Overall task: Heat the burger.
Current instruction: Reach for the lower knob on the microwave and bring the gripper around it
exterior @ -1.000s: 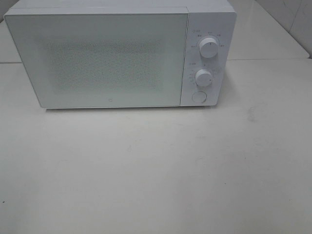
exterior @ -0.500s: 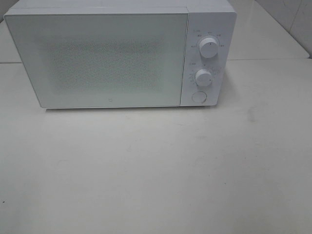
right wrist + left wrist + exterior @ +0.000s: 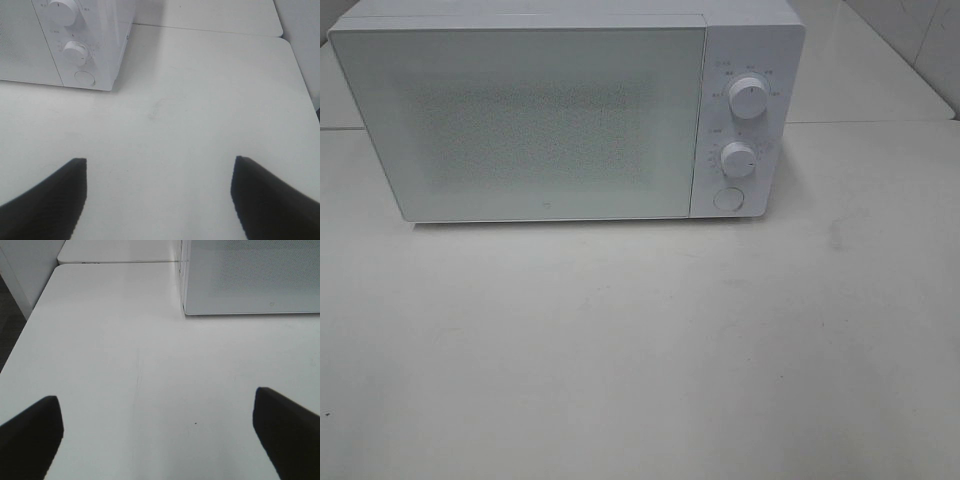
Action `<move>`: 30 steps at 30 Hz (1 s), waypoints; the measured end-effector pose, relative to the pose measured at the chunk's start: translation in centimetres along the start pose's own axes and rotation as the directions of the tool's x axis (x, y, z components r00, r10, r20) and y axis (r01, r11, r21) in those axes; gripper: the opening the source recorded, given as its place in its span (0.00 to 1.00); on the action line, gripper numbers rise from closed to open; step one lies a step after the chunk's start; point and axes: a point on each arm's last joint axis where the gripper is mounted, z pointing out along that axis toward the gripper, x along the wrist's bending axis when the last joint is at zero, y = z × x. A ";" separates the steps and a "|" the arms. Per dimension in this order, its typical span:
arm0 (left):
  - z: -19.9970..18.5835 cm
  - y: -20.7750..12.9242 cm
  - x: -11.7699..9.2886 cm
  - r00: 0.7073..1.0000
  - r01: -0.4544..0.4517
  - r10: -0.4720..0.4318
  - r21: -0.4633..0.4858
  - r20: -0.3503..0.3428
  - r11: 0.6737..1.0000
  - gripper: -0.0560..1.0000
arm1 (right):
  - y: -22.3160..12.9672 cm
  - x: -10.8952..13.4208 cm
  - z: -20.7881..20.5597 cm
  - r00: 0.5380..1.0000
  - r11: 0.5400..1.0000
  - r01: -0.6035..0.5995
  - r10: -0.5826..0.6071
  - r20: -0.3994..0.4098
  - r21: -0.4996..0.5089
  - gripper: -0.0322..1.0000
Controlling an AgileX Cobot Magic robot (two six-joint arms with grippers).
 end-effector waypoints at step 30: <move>0.0 0.0 0.0 1.000 0.000 0.000 0.000 0.000 1.000 0.98 | 4.6 1.1 10.8 0.999 0.989 0.011 -0.019 -0.050 -0.147 0.77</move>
